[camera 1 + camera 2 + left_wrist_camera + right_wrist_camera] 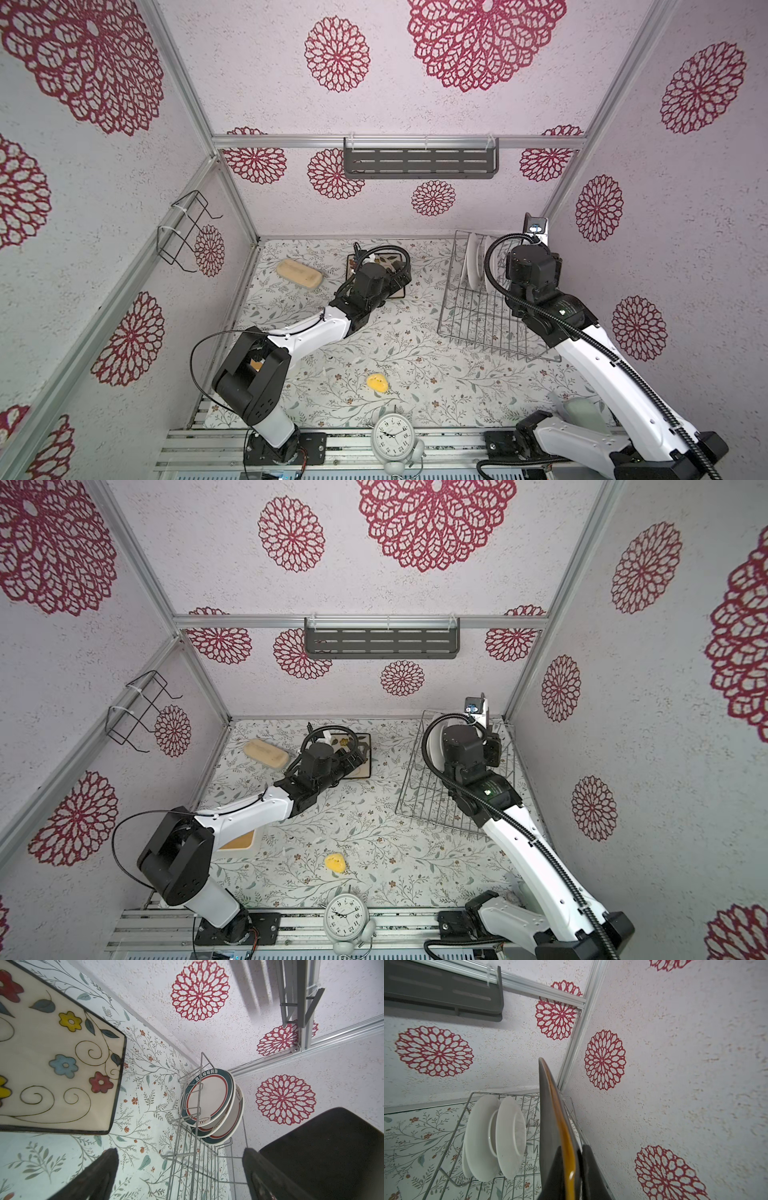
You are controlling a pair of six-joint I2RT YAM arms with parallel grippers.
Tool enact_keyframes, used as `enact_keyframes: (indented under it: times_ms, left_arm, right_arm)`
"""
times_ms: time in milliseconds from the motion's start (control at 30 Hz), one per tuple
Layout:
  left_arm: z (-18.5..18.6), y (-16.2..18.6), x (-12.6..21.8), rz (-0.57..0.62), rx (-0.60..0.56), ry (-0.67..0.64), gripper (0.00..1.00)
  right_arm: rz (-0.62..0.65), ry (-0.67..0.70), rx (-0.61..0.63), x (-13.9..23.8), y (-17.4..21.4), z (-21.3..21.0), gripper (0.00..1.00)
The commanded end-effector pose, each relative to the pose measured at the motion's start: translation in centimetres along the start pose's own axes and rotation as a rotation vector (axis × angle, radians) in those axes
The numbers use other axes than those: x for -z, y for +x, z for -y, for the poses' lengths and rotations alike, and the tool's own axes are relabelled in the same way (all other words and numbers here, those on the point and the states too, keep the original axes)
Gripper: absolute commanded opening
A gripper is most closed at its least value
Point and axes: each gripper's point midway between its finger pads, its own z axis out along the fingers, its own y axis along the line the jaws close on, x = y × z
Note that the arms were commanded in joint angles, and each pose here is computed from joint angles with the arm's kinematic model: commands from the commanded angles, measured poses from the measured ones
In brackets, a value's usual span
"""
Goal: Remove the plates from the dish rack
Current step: 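Lift the dark plate up out of the rack with the right gripper, then swing the dark plate toward the left gripper while the left gripper reaches to meet it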
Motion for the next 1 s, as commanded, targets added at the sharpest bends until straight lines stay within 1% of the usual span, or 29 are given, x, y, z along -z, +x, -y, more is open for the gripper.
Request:
enact_keyframes:
  times_ms: [0, 367, 567, 733, 967]
  left_arm:
    - [1.7, -1.2, 0.9, 0.031, -0.011, 0.057, 0.97]
    - [1.2, -1.5, 1.6, 0.044, 0.01, 0.071, 0.97]
    - [0.5, -2.1, 2.3, 0.061, 0.016, 0.063, 0.97]
    - [0.2, -3.0, 2.9, 0.072, 0.036, 0.072, 0.97]
    - [-0.2, -4.3, 3.7, 0.088, 0.051, 0.076, 0.97]
  right_arm:
    - [0.144, -0.015, -0.327, 3.0, -5.8, 4.4, 0.0]
    - [0.168, -0.245, -0.545, 5.5, -7.2, 4.1, 0.0]
    - [0.166, -0.384, -0.654, 6.3, -7.8, 2.3, 0.0]
    - [0.176, -0.452, -0.73, 6.4, -8.1, 1.0, 0.0]
    - [0.139, -0.541, -0.836, 5.7, -7.8, -2.1, 0.0]
